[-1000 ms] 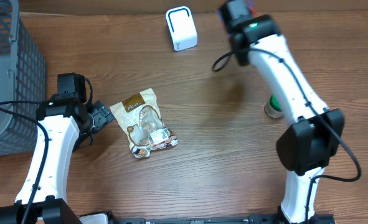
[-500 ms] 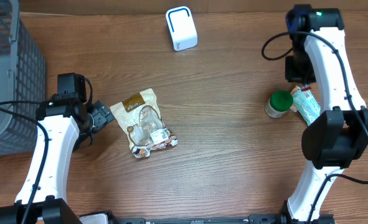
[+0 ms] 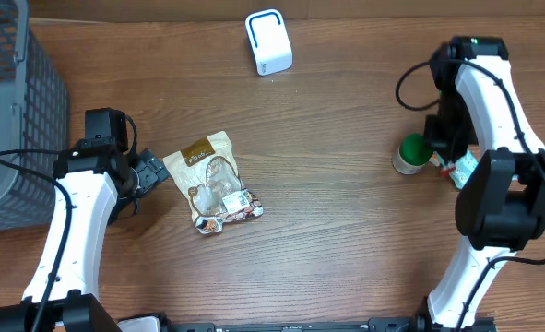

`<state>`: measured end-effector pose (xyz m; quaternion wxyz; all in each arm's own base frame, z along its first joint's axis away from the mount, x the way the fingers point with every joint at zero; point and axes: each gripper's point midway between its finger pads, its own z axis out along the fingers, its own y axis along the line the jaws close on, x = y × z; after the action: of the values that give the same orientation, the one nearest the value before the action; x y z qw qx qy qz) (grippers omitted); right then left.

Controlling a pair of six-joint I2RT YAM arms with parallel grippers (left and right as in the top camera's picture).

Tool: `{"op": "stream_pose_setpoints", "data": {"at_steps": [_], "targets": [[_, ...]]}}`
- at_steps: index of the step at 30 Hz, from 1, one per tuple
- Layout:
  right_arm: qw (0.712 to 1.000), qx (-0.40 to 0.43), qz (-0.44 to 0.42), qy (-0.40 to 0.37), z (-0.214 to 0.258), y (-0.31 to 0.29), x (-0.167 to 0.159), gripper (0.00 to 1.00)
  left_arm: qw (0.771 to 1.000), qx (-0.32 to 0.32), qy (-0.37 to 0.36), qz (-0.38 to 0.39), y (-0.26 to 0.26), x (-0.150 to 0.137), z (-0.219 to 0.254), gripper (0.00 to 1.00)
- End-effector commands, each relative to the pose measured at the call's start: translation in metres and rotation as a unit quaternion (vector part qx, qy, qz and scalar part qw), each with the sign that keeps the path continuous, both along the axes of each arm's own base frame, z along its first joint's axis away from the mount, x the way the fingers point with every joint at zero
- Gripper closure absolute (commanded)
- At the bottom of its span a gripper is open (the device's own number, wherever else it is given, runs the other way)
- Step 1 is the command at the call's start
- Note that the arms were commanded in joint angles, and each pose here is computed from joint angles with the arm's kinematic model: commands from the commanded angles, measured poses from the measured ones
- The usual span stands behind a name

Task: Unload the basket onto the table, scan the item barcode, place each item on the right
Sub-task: 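Carry the red stick right beside the jar and release it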

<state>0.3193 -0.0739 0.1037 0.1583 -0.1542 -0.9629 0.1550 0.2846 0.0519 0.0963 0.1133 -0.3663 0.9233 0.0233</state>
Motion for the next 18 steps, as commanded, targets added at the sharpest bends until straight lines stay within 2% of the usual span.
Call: {"op": "stream_pose_setpoints", "data": {"at_steps": [1, 10, 18], "targets": [[0.999, -0.006, -0.041, -0.019, 0.001, -0.011, -0.007, 0.96, 1.0, 0.007, 0.0, -0.004, 0.003, 0.0, 0.001, 0.0], [0.999, 0.008, -0.005, -0.033, -0.013, -0.012, 0.002, 0.96, 1.0, 0.007, 0.0, -0.004, 0.003, 0.0, 0.001, 0.0], [0.991, 0.105, 0.073, -0.034, -0.019, 0.014, 0.009, 0.96, 1.0, 0.007, 0.0, -0.004, 0.003, 0.0, 0.001, 0.0]]}}
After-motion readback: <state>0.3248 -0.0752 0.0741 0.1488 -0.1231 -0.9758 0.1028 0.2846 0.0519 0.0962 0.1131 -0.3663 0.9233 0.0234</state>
